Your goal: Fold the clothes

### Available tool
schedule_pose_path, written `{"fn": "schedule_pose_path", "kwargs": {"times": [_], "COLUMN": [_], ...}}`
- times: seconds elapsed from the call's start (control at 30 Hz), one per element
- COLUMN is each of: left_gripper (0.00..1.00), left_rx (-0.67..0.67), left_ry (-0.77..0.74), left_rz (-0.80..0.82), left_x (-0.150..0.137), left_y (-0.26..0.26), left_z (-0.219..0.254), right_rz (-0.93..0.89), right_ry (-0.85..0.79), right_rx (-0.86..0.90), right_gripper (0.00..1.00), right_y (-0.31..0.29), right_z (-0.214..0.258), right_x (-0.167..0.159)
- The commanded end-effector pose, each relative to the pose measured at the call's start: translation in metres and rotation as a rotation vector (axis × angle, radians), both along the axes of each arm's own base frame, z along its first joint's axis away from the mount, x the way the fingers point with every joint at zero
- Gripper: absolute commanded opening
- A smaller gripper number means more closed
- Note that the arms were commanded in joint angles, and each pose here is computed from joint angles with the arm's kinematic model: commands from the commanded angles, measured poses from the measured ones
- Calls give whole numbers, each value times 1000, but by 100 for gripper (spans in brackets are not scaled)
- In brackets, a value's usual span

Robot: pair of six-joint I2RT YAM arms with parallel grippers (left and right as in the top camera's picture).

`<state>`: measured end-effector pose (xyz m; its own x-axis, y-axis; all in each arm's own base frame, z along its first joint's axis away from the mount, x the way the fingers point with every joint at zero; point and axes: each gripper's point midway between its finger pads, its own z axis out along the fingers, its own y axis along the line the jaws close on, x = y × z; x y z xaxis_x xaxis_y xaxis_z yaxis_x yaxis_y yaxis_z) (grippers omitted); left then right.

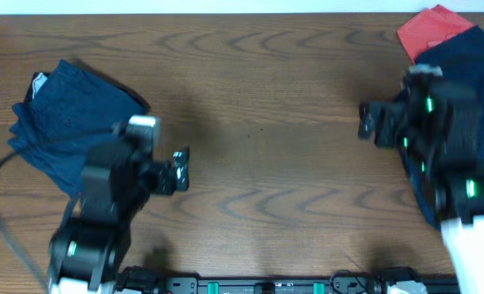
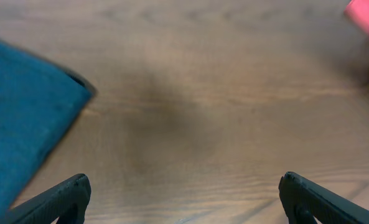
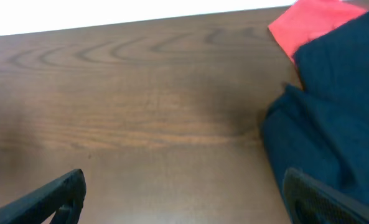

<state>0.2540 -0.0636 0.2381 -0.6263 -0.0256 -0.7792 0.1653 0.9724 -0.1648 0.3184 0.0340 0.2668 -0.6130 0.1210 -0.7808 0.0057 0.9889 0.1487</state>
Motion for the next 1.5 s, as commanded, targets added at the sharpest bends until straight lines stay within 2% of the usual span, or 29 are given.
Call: {"fn": "schedule_pose_path", "kwargs": {"times": [0.0,0.1,0.23,0.53,0.8,0.97,1.1,1.23,1.47], "left_gripper": [98,98,98,98,98,98,98,98,98], "left_rx": [-23,-33,-35,-25,-24,-24,-24,-24,-24], "left_ry": [-39,-83,-92,-43,-42,-42,-41,-41,-41], "left_rz": [34,34,34,34,34,34,34,34,34], "left_x": [-14,-19,-21,-24,-24,-24,-24,-24,-24], "left_y": [6,7,7,8,8,8,8,8,8], "left_z": [-3,7,9,-2,-2,-2,-2,-2,-2], "right_rz": [-44,-46,-46,-46,-82,-94,-100,-97,-30], "right_ry": [-41,-69,-12,308,297,199,32,-173,-532], "right_rx": [3,12,3,-50,-81,-44,-38,-47,-201], "right_gripper": [99,99,99,99,99,99,99,99,99], "right_y": [-5,-8,-12,-21,-30,-31,-34,-36,-33], "right_z": [-22,-31,-54,-112,-111,-102,-100,-99,-89], "right_x": [-36,-58,-90,-154,-153,-158,-156,-138,-84]}}
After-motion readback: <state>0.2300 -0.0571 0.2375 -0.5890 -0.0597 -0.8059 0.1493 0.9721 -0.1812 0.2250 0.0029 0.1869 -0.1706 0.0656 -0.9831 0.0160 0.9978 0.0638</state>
